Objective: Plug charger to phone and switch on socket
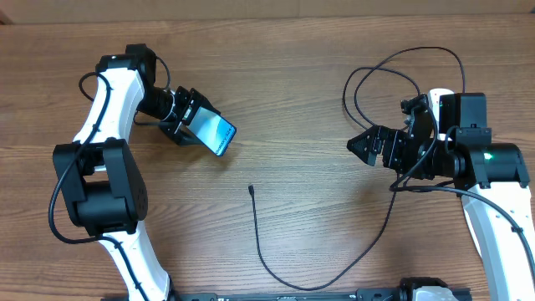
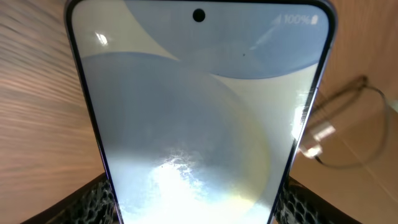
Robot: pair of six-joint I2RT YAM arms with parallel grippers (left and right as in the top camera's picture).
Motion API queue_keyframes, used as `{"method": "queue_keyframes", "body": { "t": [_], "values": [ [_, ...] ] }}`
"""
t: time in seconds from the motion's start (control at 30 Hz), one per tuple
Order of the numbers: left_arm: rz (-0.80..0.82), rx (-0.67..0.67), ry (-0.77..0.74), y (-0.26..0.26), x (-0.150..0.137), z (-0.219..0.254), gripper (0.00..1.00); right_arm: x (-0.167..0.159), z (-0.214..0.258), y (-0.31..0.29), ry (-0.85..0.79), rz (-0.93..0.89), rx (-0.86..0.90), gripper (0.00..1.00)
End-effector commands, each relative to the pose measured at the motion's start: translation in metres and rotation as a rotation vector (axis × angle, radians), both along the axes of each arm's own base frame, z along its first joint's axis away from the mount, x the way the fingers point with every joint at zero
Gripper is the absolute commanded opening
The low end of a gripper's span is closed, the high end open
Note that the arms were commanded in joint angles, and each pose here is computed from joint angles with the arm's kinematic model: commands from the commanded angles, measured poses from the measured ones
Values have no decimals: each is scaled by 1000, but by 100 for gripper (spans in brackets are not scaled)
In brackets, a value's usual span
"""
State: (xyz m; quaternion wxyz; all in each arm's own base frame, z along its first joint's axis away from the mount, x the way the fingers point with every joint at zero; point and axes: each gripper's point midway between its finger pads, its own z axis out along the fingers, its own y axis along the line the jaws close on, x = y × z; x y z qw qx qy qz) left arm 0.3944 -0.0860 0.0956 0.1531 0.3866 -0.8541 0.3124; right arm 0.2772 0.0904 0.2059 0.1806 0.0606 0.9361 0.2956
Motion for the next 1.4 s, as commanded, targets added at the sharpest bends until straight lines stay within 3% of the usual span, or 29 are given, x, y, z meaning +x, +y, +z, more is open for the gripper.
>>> {"method": "queue_keyframes", "body": {
  "t": [0.0,0.4,1.1,1.37],
  "values": [
    [22,-177,-26,-21,9,29,39,4,10,2,-26,1,5,100],
    [77,-409,14,-42,12,62,38,5,10,2,-16,-13,12,100],
    [90,-411,31,-43,12,62,37,5,11,3,-9,-25,31,100],
    [84,-410,33,-45,11,62,37,22,18,12,-25,-61,97,100]
  ]
}}
